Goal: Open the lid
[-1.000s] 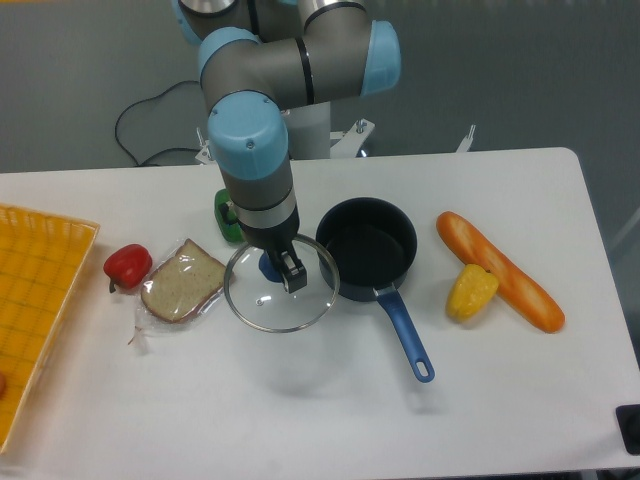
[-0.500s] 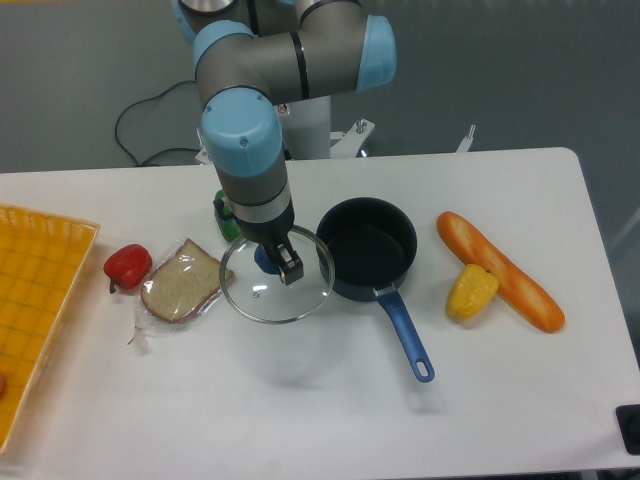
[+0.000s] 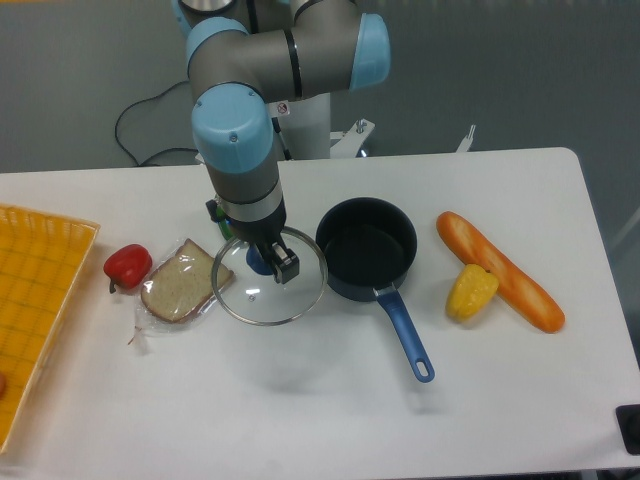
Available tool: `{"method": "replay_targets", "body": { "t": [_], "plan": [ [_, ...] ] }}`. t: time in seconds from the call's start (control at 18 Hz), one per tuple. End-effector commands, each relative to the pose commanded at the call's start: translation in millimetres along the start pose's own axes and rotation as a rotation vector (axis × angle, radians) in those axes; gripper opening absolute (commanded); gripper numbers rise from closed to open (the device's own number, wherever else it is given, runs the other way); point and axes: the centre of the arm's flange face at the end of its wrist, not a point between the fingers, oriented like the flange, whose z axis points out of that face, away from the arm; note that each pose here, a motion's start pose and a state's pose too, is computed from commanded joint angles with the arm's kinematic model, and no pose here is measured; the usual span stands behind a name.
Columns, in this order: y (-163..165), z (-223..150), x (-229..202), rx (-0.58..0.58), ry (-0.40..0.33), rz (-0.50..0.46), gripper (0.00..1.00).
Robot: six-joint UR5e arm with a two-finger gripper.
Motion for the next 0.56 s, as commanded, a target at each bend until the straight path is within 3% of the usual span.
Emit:
{"method": "replay_targets", "body": {
  "t": [0.56],
  "plan": [
    [-3.8,-2.8,-3.3,0.021,0.002,-0.026,0.6]
  ]
}}
